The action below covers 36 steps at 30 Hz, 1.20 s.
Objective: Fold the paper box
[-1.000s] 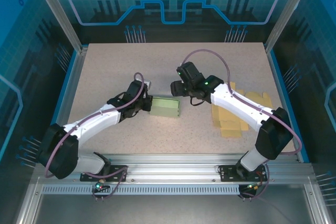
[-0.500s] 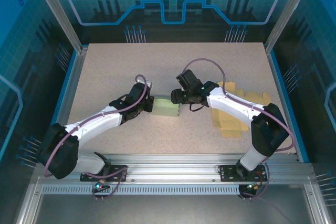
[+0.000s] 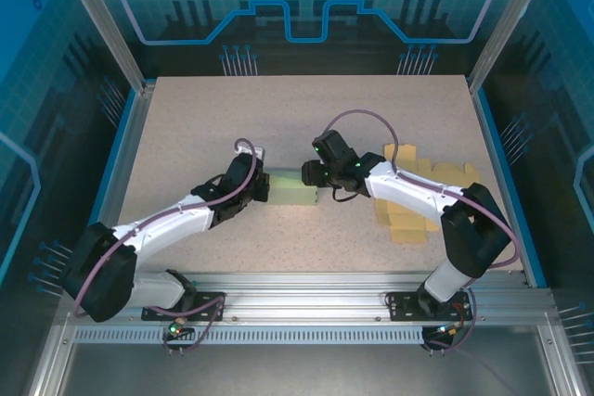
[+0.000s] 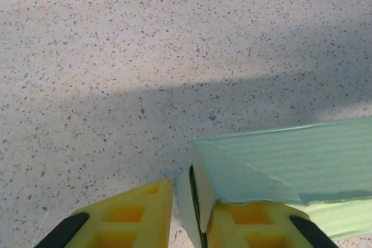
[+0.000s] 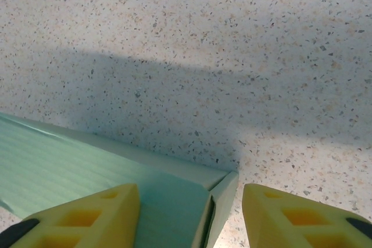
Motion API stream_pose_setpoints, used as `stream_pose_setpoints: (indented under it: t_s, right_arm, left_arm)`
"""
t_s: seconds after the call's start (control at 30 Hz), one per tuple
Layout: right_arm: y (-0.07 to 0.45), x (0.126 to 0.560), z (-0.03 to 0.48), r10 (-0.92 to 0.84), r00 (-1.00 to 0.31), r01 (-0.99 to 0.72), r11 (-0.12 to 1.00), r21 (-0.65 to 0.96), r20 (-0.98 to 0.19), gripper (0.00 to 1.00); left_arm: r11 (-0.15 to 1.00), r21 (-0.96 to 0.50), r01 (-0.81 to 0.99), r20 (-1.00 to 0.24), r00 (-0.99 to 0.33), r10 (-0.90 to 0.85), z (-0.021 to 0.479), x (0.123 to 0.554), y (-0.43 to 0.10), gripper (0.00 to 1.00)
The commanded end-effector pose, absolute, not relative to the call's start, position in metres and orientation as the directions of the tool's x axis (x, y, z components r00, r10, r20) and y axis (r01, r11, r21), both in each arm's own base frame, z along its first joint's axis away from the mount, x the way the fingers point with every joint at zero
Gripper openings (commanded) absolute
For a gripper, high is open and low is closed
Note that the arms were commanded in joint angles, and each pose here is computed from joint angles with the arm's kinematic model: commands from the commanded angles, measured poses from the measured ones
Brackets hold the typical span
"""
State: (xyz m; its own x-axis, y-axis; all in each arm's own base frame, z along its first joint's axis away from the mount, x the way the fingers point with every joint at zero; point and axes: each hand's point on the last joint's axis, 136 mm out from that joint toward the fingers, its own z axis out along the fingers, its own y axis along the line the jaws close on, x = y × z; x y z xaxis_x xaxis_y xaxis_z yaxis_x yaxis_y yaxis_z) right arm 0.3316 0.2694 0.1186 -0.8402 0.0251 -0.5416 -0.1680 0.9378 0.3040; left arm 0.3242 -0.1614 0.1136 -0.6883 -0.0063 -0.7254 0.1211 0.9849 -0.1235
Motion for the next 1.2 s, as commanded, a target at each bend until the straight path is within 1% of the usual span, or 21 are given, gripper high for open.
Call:
stream_pose_setpoints:
  t_s: [0.0,0.07,0.13,0.4,0.63,0.83,0.93,1.0,1.07,1.17]
  right_arm:
    - [0.258,0.313,0.089,0.002,-0.87,-0.14,0.958,0.251,-0.493,0.5]
    - [0.256,0.313,0.086,0.007,-0.865,-0.135,0.96,0.245,-0.502,0.48]
    - [0.253,0.312,0.082,0.013,-0.864,-0.123,0.964,0.235,-0.503,0.48]
    - [0.248,0.313,0.07,0.025,-0.862,-0.103,0.969,0.223,-0.507,0.47]
    - [0.244,0.311,0.056,0.038,-0.863,-0.084,0.973,0.217,-0.504,0.47]
    - [0.244,0.312,0.05,0.045,-0.863,-0.079,0.972,0.223,-0.503,0.46]
    - [0.245,0.312,0.049,0.043,-0.865,-0.081,0.972,0.223,-0.499,0.46]
    - [0.245,0.312,0.048,0.042,-0.866,-0.08,0.972,0.221,-0.498,0.46]
    - [0.246,0.312,0.049,0.041,-0.866,-0.082,0.971,0.223,-0.498,0.46]
    - [0.247,0.312,0.05,0.039,-0.865,-0.086,0.971,0.223,-0.501,0.46]
  left_arm:
    - [0.978,-0.159,0.133,-0.693,-0.721,-0.015,0.102,0.311,-0.166,0.26]
    - [0.974,-0.175,0.14,-0.687,-0.727,-0.019,0.1,0.308,-0.168,0.29]
    - [0.969,-0.199,0.145,-0.68,-0.732,-0.031,0.099,0.304,-0.17,0.32]
    - [0.939,-0.301,0.168,-0.637,-0.768,-0.066,0.092,0.28,-0.176,0.55]
    - [0.876,-0.427,0.226,-0.611,-0.786,-0.094,0.105,0.263,-0.193,0.63]
    - [0.819,-0.503,0.276,-0.587,-0.805,-0.089,0.117,0.248,-0.205,0.73]
    - [0.789,-0.55,0.275,-0.568,-0.815,-0.112,0.124,0.242,-0.209,0.8]
    - [0.776,-0.574,0.261,-0.569,-0.809,-0.148,0.132,0.241,-0.208,0.92]
    - [0.779,-0.578,0.246,-0.585,-0.79,-0.185,0.141,0.244,-0.204,0.96]
    - [0.799,-0.573,0.181,-0.605,-0.752,-0.264,0.155,0.253,-0.191,0.97]
